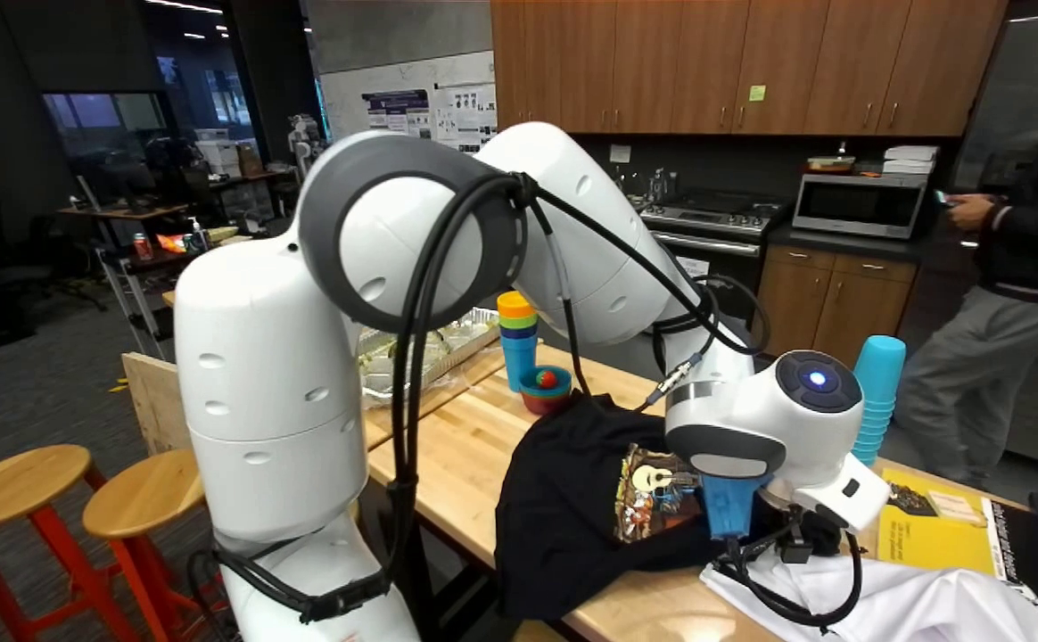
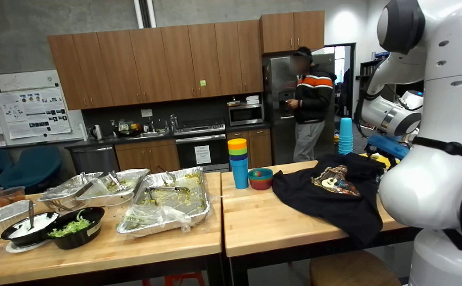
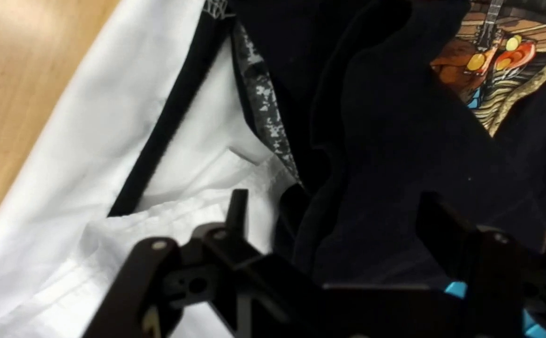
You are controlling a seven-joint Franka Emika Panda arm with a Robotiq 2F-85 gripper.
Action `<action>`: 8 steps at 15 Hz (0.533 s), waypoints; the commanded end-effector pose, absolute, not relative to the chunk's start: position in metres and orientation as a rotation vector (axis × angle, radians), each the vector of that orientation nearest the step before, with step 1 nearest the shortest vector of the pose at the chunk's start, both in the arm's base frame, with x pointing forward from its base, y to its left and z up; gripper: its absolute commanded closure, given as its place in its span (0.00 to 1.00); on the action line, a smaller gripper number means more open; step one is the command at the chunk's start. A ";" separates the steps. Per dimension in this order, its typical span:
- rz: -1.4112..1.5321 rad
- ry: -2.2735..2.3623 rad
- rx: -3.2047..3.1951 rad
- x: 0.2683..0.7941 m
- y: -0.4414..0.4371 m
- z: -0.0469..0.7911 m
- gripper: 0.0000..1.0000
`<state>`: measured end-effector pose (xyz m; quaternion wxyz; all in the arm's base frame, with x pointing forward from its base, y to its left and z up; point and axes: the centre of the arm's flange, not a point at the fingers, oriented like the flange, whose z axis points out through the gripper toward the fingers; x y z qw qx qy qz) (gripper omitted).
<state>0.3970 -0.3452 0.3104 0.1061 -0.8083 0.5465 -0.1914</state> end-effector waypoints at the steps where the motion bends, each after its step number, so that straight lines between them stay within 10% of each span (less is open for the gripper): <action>1: -0.529 1.660 -2.365 0.416 -0.357 0.301 0.39; 8: -0.478 1.623 -2.356 0.418 -0.360 0.311 0.94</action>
